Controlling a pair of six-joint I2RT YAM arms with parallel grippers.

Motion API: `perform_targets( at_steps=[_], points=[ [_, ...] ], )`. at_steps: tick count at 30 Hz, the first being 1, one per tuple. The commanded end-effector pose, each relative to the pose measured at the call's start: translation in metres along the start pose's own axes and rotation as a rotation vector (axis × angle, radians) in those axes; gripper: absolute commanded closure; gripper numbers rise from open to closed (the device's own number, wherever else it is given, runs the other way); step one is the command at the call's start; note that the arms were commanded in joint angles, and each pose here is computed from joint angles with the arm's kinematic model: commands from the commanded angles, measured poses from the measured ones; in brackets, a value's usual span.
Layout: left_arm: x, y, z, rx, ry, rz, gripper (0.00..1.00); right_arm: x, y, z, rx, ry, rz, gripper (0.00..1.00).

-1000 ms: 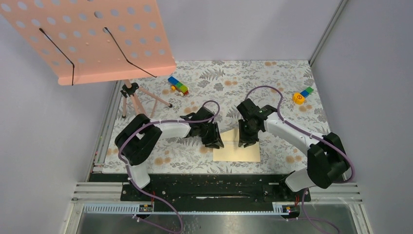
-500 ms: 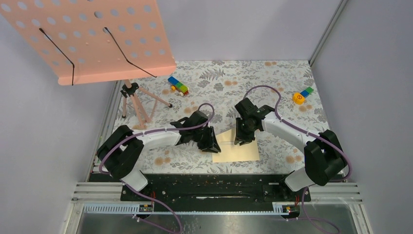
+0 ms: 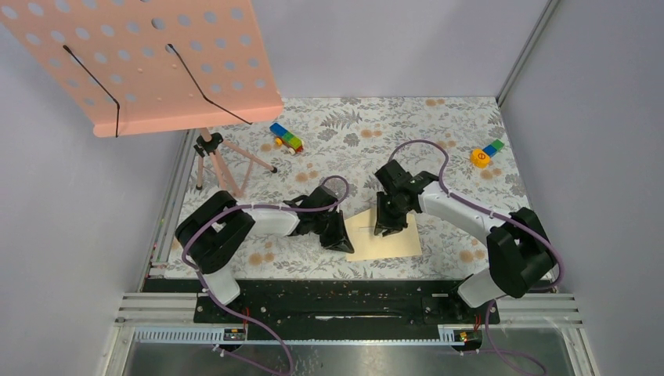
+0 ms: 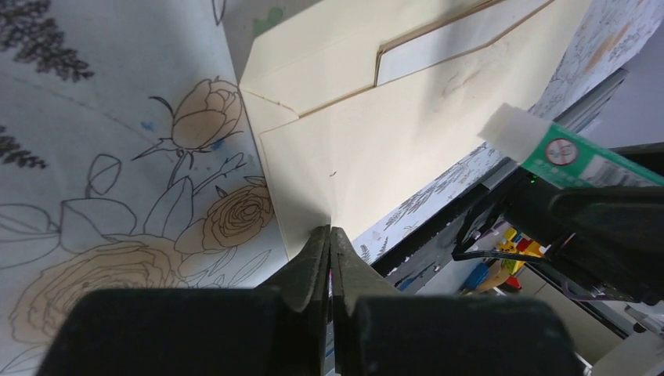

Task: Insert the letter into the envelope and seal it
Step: Paint the envelope at the center of the board.

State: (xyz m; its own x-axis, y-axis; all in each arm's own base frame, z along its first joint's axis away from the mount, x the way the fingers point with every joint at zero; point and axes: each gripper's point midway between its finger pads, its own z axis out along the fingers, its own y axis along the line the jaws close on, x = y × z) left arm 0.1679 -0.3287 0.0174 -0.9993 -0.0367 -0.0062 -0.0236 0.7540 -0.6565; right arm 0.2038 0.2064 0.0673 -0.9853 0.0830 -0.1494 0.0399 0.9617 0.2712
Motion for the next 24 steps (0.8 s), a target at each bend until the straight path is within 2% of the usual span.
perform_targets(
  at_steps=[1,7,16,24],
  points=[
    [0.004,0.021,0.011,-0.041,0.002,-0.026,1.0,0.009,0.005,0.01,-0.002,0.035,0.003,1.0],
    [0.004,0.027,0.01,-0.065,-0.001,-0.031,1.0,-0.001,0.005,0.018,0.042,0.027,-0.007,1.0],
    [0.001,0.029,0.007,-0.083,-0.017,-0.024,1.0,0.001,-0.04,0.017,0.282,0.068,-0.069,1.0],
    [0.004,0.033,0.011,-0.066,-0.007,-0.027,1.0,0.003,-0.055,0.015,0.3,0.08,-0.055,1.0]
  ],
)
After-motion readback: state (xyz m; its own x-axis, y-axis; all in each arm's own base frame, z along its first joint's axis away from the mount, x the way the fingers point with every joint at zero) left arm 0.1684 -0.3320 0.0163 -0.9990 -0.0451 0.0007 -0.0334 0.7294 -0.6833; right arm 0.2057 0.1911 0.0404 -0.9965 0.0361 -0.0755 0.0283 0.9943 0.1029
